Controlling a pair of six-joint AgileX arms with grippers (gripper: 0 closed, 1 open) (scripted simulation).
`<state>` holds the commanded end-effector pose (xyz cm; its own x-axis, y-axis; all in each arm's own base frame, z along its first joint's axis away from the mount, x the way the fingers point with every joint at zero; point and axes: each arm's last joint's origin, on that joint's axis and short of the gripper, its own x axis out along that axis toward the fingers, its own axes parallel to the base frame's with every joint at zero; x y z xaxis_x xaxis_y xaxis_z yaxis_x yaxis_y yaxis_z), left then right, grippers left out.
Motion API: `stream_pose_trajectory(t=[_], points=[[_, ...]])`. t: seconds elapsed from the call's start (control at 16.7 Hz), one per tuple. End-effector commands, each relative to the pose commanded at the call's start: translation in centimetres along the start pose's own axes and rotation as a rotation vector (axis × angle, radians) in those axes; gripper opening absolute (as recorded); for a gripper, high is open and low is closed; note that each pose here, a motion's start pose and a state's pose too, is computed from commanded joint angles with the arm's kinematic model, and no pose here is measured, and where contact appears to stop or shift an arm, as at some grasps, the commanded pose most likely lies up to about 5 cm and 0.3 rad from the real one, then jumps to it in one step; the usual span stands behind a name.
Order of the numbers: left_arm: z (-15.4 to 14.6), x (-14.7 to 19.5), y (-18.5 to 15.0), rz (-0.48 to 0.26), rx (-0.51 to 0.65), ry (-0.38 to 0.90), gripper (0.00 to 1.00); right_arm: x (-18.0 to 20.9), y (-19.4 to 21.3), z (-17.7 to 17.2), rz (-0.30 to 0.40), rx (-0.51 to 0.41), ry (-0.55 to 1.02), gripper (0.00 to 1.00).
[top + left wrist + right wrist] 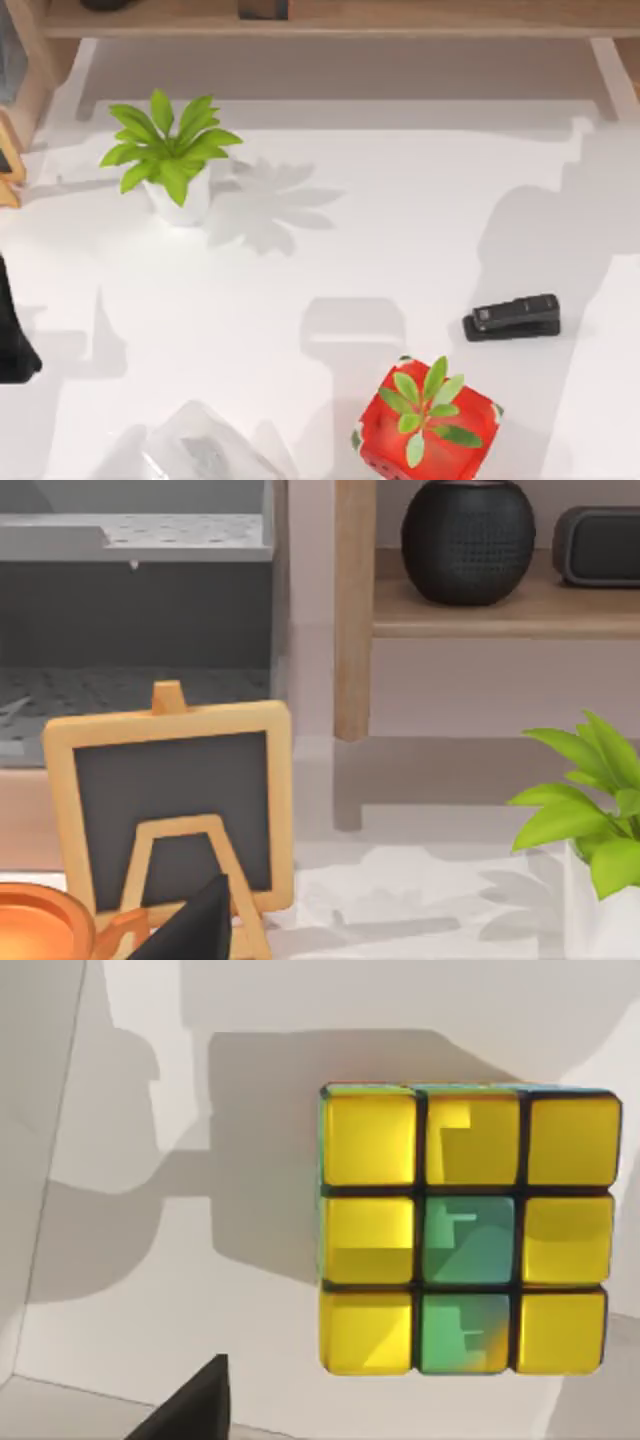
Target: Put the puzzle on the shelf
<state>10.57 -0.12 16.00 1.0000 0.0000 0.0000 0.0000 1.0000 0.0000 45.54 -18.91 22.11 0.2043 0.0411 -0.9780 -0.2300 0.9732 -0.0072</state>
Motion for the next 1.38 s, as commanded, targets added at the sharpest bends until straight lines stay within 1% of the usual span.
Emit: stream_pose_trajectory(t=[0.42,0.84,0.96,1.38], points=[[0.0,0.0,0.0,0.000,0.000,0.000,1.00,0.1,-0.1,-0.2,0.005,0.007,0.007,1.00],[0.0,0.0,0.0,0.000,0.000,0.000,1.00,-1.0,-0.5,-0.6,0.008,0.000,0.004,1.00],[0.0,0.0,0.0,0.000,0.000,0.000,1.00,-0.1,-0.3,-0.3,0.009,-0.002,0.005,1.00],[0.0,0.0,0.0,0.000,0.000,0.000,1.00,6.0,0.1,0.7,0.007,0.003,0.010,1.00]])
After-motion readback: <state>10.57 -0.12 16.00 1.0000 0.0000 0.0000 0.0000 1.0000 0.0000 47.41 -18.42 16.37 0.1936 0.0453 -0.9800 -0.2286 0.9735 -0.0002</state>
